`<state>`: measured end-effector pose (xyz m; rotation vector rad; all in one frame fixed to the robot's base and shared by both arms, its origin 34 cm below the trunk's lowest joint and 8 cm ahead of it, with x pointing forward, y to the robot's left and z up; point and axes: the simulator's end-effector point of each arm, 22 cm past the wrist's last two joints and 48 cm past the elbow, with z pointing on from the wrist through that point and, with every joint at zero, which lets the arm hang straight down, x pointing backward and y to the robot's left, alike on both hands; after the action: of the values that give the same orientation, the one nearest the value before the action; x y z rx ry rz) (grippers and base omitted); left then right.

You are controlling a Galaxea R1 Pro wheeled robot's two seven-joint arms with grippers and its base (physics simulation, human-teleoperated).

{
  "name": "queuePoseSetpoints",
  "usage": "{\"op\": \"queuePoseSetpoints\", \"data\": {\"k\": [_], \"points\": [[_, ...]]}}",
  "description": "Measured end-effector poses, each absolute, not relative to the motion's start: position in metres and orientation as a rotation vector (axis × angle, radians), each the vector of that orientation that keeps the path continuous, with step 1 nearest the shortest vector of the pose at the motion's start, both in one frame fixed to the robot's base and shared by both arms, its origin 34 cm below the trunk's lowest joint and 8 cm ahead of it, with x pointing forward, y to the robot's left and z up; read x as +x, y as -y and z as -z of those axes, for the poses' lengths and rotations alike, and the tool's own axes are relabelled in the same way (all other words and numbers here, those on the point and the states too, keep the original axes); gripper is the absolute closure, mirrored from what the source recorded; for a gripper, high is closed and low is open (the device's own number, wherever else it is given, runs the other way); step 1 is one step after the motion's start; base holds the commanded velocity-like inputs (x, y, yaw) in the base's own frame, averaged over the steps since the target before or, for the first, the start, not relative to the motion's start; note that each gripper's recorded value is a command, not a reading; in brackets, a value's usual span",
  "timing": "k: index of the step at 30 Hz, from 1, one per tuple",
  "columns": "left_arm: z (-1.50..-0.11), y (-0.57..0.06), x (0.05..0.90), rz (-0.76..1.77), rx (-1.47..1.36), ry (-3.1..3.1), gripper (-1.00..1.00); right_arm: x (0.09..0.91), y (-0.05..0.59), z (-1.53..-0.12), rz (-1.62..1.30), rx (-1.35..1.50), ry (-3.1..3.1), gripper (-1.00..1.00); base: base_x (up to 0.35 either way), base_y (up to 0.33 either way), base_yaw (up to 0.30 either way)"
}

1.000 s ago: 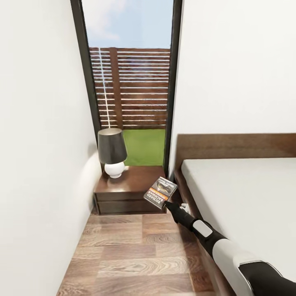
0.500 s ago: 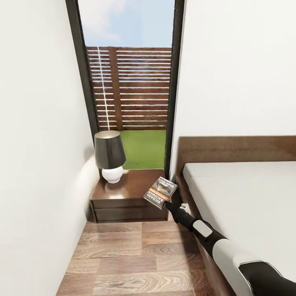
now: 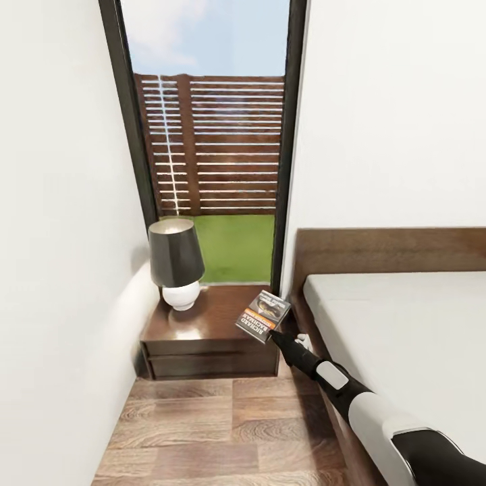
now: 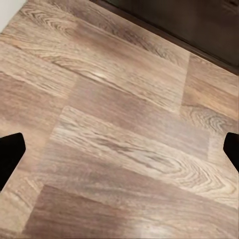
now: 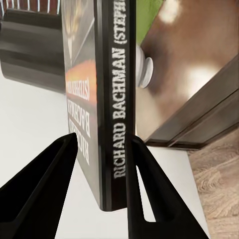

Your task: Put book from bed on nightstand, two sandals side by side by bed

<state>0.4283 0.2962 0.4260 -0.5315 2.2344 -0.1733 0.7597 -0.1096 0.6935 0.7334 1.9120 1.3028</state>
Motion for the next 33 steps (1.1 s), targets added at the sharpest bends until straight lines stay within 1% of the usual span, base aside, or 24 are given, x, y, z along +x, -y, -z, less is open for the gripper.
{"op": "queuePoseSetpoints", "data": {"k": [33], "points": [[-0.426,-0.2962,0.4283,0.173,-0.532,-2.234,-1.0,0.7595,0.1089,-0.6931,-1.302,0.732,-1.915,1.0,0.245,0.0,0.0]]}}
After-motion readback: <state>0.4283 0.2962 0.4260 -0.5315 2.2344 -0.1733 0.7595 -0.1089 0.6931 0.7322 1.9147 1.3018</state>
